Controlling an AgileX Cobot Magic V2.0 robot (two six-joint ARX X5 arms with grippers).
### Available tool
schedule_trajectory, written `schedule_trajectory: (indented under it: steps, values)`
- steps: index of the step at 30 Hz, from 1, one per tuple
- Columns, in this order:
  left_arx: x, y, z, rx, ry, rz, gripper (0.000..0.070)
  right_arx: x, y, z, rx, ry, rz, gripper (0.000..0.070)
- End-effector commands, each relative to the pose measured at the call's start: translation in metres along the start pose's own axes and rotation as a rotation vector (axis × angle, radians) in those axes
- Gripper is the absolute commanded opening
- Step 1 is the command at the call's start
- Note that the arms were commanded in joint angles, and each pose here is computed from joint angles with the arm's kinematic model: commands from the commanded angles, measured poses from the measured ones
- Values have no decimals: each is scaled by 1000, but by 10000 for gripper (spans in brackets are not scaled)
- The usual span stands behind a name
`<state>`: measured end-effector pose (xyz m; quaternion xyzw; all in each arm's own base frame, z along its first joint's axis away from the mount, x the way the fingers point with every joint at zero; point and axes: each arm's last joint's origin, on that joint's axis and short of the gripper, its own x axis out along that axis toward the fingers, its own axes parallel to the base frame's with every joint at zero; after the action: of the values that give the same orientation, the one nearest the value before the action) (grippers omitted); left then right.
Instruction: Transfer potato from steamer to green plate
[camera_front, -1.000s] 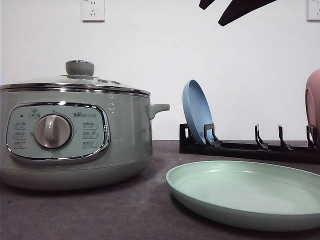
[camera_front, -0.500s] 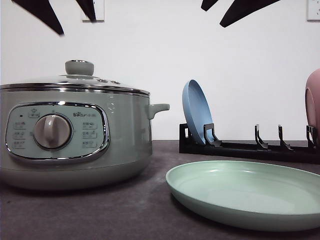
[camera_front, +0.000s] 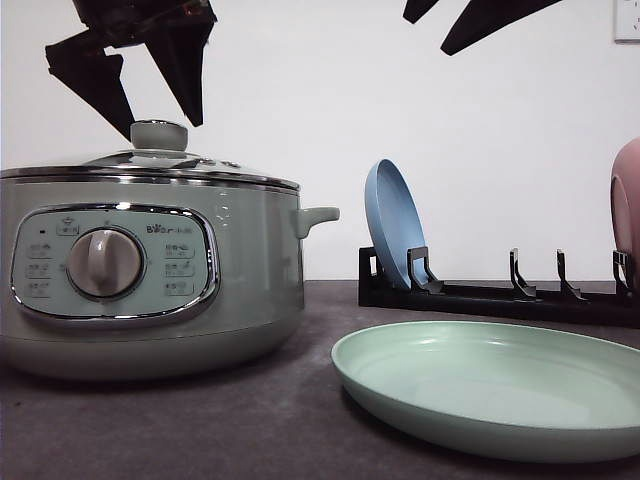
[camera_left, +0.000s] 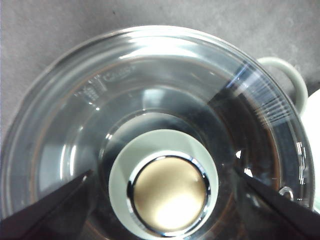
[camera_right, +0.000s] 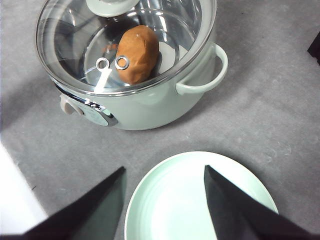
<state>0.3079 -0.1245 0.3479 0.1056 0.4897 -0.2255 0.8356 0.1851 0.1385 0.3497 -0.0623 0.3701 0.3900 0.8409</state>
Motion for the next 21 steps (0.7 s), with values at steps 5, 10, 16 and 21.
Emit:
schedule_trajectory:
  steps: [5, 10, 16, 21]
  values:
    - [9, 0, 6, 13, 17, 0, 550, -1, 2, 4, -17, -16, 5, 306]
    - [15, 0, 6, 11, 37, -3, 541, -1, 2, 4, -17, -16, 5, 307]
    - [16, -4, 6, 20, 38, -8, 424, -1, 2, 4, -20, -16, 2, 306]
    - [16, -4, 5, 15, 51, -9, 340, -1, 2, 4, -24, -16, 0, 307]
